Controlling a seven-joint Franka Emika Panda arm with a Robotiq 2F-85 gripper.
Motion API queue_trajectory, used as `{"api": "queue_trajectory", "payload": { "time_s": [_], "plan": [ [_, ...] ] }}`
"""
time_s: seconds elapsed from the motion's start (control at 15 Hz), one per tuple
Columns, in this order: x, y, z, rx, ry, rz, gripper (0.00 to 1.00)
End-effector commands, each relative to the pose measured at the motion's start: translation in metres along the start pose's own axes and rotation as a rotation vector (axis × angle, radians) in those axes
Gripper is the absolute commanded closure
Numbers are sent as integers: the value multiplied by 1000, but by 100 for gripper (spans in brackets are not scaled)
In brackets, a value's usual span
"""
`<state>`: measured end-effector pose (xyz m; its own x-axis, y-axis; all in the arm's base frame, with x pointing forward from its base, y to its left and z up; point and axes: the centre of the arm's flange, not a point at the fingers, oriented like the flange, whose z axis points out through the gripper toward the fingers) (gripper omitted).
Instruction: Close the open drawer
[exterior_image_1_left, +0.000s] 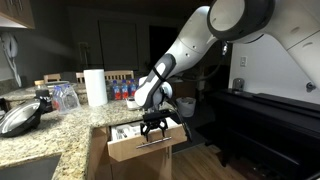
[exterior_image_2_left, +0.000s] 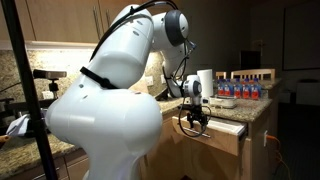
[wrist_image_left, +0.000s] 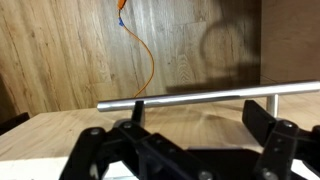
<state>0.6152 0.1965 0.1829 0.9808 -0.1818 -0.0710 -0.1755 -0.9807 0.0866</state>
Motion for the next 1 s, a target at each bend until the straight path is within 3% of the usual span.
{"api": "queue_trajectory", "payload": {
  "time_s": [0.0, 0.93],
  "plan": [
    [26, -8, 3, -8, 19, 8, 0],
    [83, -27, -5, -60, 0, -17, 0]
  ]
}}
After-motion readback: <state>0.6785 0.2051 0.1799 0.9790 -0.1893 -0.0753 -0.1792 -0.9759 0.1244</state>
